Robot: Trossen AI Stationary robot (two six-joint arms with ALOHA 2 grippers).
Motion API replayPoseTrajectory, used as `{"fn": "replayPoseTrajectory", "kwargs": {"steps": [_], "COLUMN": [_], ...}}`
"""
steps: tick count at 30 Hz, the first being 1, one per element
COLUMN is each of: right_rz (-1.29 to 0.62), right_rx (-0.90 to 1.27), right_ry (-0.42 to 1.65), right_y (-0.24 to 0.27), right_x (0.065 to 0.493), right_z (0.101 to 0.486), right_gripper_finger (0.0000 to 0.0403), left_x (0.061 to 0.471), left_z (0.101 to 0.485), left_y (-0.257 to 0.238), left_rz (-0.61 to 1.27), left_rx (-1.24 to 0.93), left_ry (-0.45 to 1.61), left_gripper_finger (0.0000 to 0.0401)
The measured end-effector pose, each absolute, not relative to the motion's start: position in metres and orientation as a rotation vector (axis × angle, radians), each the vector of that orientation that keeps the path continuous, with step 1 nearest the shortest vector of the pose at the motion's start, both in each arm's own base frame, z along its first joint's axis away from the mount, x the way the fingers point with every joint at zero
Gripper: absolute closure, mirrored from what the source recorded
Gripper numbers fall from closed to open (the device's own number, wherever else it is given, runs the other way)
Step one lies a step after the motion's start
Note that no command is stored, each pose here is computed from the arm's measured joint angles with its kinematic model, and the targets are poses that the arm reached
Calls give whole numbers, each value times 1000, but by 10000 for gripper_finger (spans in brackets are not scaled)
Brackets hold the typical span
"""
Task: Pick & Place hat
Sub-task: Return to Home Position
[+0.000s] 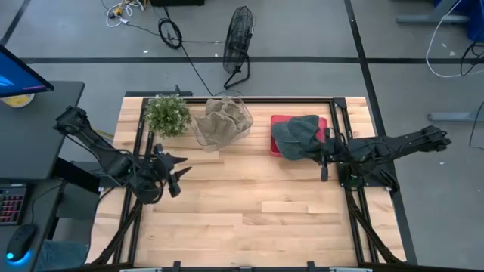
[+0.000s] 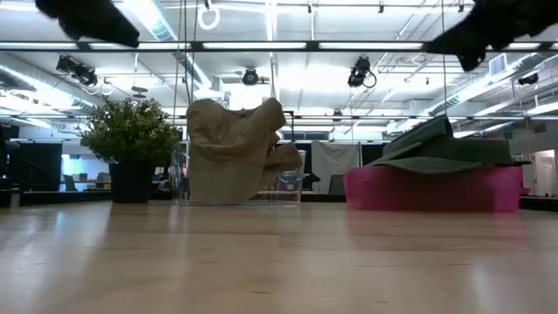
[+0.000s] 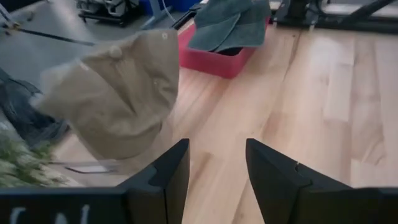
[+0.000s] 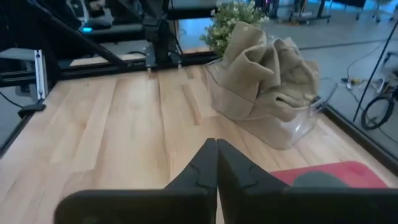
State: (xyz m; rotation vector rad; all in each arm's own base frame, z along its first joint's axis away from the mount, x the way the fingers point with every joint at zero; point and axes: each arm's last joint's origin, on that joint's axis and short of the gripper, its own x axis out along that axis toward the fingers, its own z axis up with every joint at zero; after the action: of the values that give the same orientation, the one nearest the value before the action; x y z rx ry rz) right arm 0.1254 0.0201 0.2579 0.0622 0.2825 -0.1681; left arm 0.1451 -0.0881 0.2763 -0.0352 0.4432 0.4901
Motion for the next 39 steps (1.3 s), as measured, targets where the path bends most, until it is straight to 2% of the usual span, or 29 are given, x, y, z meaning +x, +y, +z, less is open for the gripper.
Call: {"fn": "replayPoseTrajectory", "kwargs": {"steps": [6,10,12,22,26,31,39], "right_rz": [-154,-122,-99,-76,-77,-66,-45], "right_rx": [26,-26,-38,41,31,34,-13], "right_ry": [190,121,78,-43,-80,-97,-116], "right_y": [14,11,10,4,5,9,12], "right_x": [103,87,79,56,59,74,81], "right_z": [245,250,252,256,255,230,217], "right_gripper_finger": [399,399,399,399,399,399,399], "left_x": [137,142,144,133,133,134,121], "left_z": [251,252,258,271,255,226,231], "left_y": [-78,-72,-66,-33,-28,-23,-12], "left_rz": [408,241,216,327,327,325,382], "left_rx": [-108,-82,-37,37,7,2,38], "left_ry": [367,328,274,194,149,89,-4], "left_gripper_finger": [241,241,241,241,241,241,241]}}
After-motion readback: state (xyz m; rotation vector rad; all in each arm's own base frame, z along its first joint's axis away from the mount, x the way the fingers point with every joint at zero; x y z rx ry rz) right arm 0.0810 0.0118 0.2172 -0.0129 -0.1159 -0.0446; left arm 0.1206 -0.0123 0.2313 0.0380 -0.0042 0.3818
